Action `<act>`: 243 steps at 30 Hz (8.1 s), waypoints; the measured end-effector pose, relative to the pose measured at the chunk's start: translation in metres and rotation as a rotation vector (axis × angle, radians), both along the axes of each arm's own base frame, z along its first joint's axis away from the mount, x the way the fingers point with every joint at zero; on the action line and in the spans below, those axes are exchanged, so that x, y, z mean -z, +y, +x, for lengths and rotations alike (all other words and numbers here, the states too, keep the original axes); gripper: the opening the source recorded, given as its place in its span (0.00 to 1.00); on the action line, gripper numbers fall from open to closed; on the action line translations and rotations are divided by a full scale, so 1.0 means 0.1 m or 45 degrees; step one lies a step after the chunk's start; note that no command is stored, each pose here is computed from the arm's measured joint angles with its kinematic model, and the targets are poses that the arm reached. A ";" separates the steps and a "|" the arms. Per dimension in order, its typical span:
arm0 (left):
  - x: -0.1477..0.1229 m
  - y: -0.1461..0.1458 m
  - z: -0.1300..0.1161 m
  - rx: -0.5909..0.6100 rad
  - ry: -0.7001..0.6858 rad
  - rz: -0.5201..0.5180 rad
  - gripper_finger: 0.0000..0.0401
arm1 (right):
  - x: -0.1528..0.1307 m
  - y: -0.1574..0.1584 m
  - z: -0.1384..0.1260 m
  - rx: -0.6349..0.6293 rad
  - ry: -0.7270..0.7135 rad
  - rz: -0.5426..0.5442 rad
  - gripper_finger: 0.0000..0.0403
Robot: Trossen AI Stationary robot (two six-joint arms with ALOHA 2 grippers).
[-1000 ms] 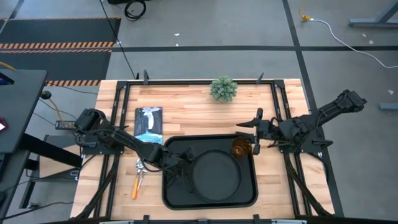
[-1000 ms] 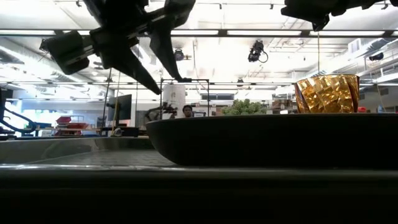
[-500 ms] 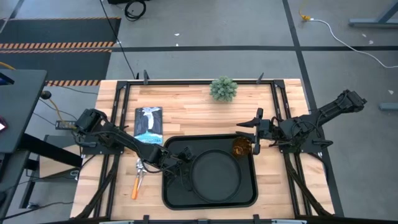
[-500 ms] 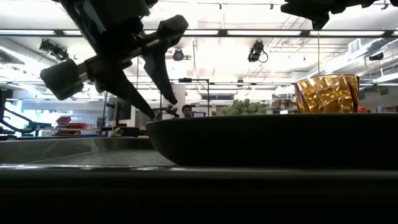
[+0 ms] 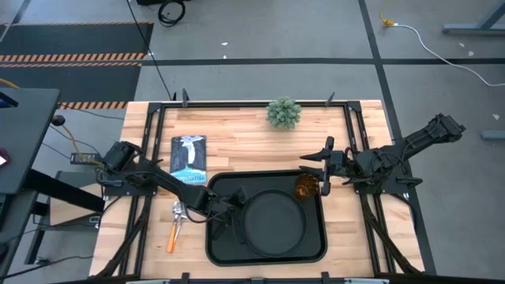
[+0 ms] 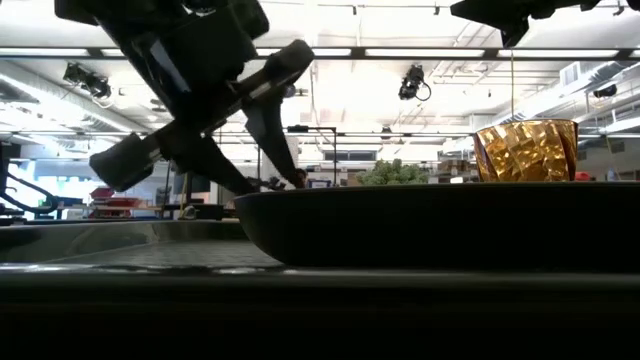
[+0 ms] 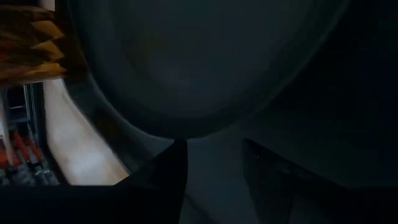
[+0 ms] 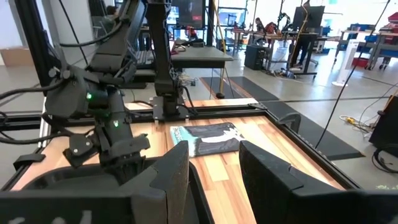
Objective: Pick and place plate/cup/fork/spoon on tray
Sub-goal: Put the black plate on the black tray, then put the orange spoon on the black tray
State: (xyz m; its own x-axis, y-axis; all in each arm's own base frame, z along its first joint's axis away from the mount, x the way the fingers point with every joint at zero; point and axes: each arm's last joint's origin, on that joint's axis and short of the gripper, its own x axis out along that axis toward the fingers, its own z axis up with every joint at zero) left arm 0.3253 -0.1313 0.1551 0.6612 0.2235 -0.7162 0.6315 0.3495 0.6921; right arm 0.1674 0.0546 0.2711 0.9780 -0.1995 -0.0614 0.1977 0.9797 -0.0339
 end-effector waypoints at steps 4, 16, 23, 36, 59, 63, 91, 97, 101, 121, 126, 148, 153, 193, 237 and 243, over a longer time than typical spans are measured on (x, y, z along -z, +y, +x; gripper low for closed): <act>-0.01 -0.01 0.03 -0.010 -0.049 0.025 0.39 | 0.00 0.00 0.00 -0.001 0.000 -0.001 0.37; -0.06 -0.03 0.09 -0.007 -0.151 -0.017 0.39 | 0.00 0.00 0.00 -0.011 0.000 0.001 0.37; -0.09 -0.04 0.11 -0.012 -0.191 -0.065 0.39 | 0.00 0.00 0.00 -0.011 0.000 0.000 0.37; -0.32 0.00 0.02 -0.042 -0.226 -0.059 0.39 | -0.01 0.00 0.00 -0.012 -0.008 0.001 0.37; -0.75 0.10 -0.20 -0.129 -0.307 -0.118 0.39 | -0.01 0.01 0.01 -0.037 -0.013 -0.005 0.37; -0.76 0.10 -0.24 -0.151 -0.304 -0.090 0.39 | -0.01 0.01 0.01 -0.037 -0.014 -0.006 0.37; -0.96 0.21 -0.57 -0.767 -0.368 -0.702 0.30 | -0.03 0.01 0.01 -0.037 -0.036 -0.018 0.37; -0.96 0.21 -0.57 -0.924 -0.399 -0.876 0.30 | -0.08 0.03 0.01 -0.082 -0.099 0.004 0.37; -0.93 0.22 -0.60 -1.066 -0.406 -0.961 0.30 | -0.09 0.02 0.01 -0.080 -0.122 0.048 0.37; -0.86 0.12 -1.21 -1.939 -0.297 -0.956 0.25 | -0.05 0.11 0.21 -0.078 -0.168 -0.041 0.37; -0.85 0.11 -1.32 -2.177 -0.178 -0.963 0.23 | -0.09 0.12 0.24 -0.071 -0.209 -0.105 0.37; -0.98 0.00 -1.72 -2.452 0.116 -0.896 0.23 | -0.14 0.16 0.24 -0.204 -0.225 -0.083 0.37; -0.93 -0.04 -1.71 -2.409 0.069 -0.919 0.23 | -0.14 0.16 0.25 -0.205 -0.220 -0.083 0.37; -0.60 -0.21 -1.52 -2.726 0.110 -1.049 0.23 | -0.23 0.11 0.25 -0.222 -0.335 -0.115 0.37; -0.06 -0.58 -1.61 -2.766 0.224 -1.050 0.38 | -0.17 0.13 0.26 -0.292 -0.263 -0.137 0.37; -0.06 -0.58 -1.58 -2.823 0.179 -1.107 0.38 | -0.17 0.13 0.26 -0.292 -0.263 -0.137 0.37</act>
State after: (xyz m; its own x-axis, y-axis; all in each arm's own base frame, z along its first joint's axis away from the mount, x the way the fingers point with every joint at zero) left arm 0.1675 -0.1896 0.1613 -0.0899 -0.0109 -0.9959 -0.9274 0.3654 0.0797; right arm 0.1937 0.0673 0.2878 0.9878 0.0331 0.1525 -0.0145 0.9925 -0.1217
